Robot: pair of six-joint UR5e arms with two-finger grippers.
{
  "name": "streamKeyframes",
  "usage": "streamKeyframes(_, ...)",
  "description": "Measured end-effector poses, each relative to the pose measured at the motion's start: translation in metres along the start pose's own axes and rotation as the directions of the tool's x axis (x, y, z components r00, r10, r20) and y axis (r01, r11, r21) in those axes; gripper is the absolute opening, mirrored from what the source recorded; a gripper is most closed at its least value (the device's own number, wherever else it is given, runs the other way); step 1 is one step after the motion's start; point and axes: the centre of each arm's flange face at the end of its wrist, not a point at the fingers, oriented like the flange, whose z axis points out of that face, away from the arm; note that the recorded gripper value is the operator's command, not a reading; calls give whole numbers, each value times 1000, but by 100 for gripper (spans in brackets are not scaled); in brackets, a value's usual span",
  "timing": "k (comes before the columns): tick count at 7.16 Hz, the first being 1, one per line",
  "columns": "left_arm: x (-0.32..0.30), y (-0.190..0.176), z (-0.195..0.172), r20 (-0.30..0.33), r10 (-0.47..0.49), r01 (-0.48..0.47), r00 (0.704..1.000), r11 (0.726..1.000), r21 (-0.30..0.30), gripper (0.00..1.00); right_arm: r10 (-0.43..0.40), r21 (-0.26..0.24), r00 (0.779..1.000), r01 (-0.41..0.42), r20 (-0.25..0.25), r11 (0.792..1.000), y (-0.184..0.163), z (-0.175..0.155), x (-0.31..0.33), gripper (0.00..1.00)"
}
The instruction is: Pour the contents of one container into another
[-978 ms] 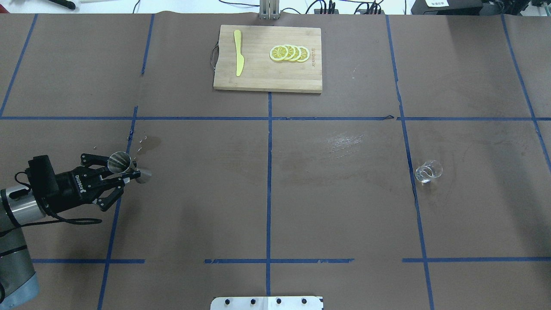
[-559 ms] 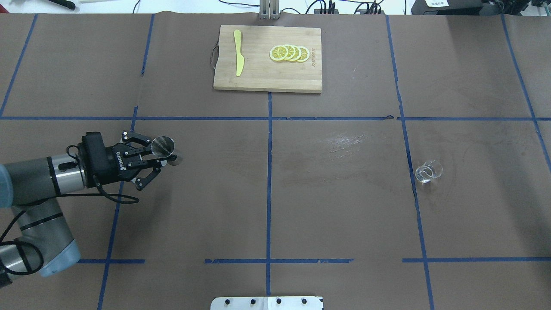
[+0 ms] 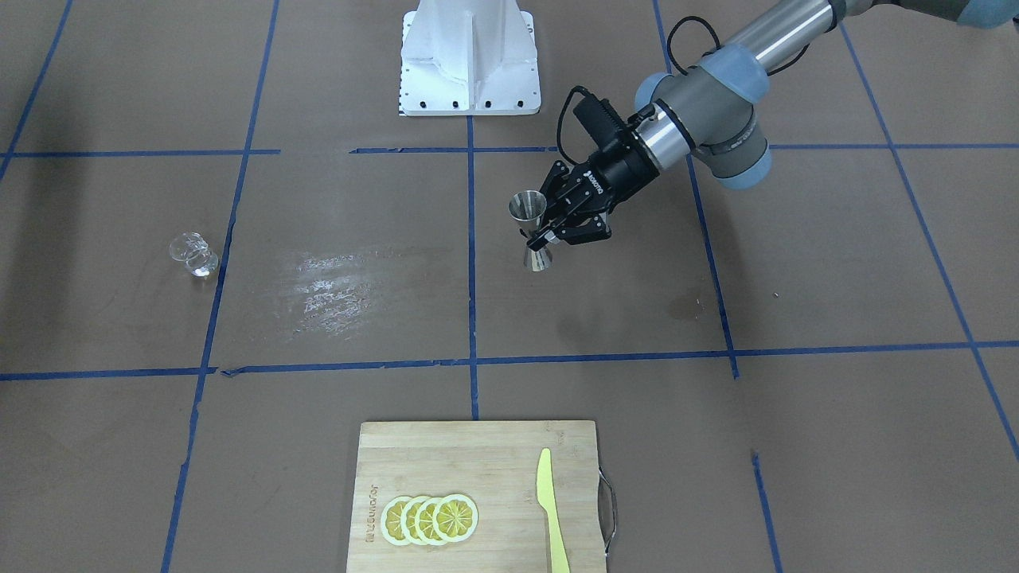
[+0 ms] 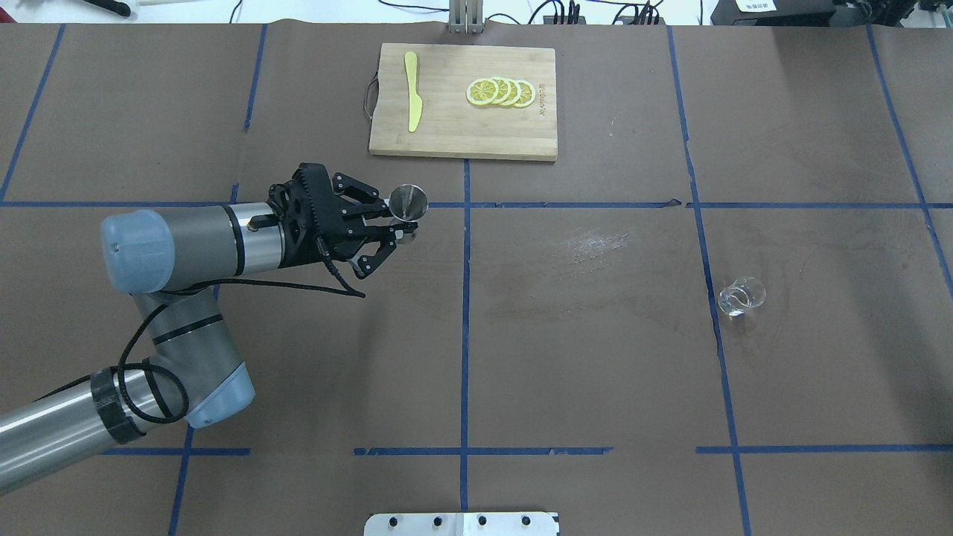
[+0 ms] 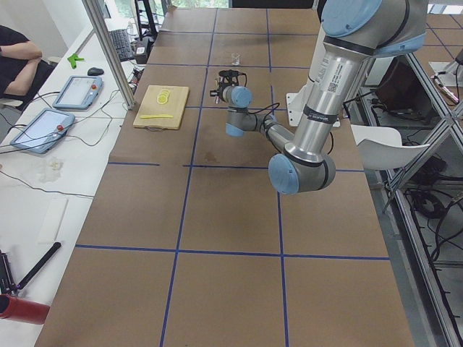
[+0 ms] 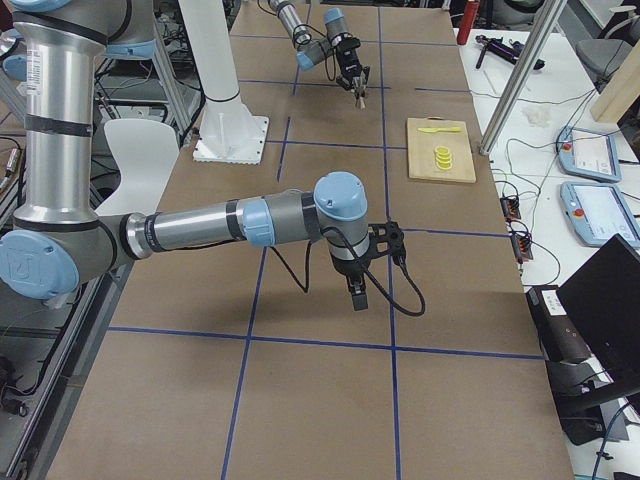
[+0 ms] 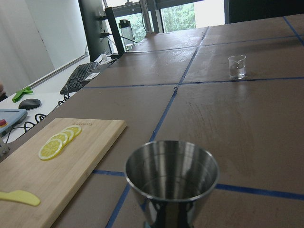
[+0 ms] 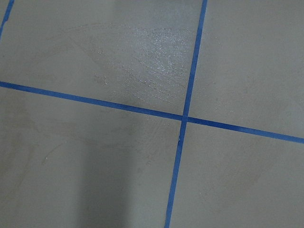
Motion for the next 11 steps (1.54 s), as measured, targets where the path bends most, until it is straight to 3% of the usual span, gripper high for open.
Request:
streamKeyframes(4,23,-25,55,-57,-10,10,998,1000,-3,0,81,45,997,-81,7,996,-8,-21,-21,100)
streamKeyframes(6,34,-29,61,-145,-15,15,989,1000,-5,0,143,85,989,-146,43,986,-17,-36,-59,100)
streamKeyframes(8,43,-30,61,-194,-21,21,981,1000,-3,0,201,106,976,-209,84,972,-26,-31,-123,100)
streamKeyframes(10,43,-28,60,-186,-24,24,982,1000,-1,0,256,146,965,-262,60,954,-27,-19,-198,100)
streamKeyframes(11,42,-28,60,-175,-26,27,984,1000,-1,0,290,198,957,-288,22,937,-24,-4,-243,100)
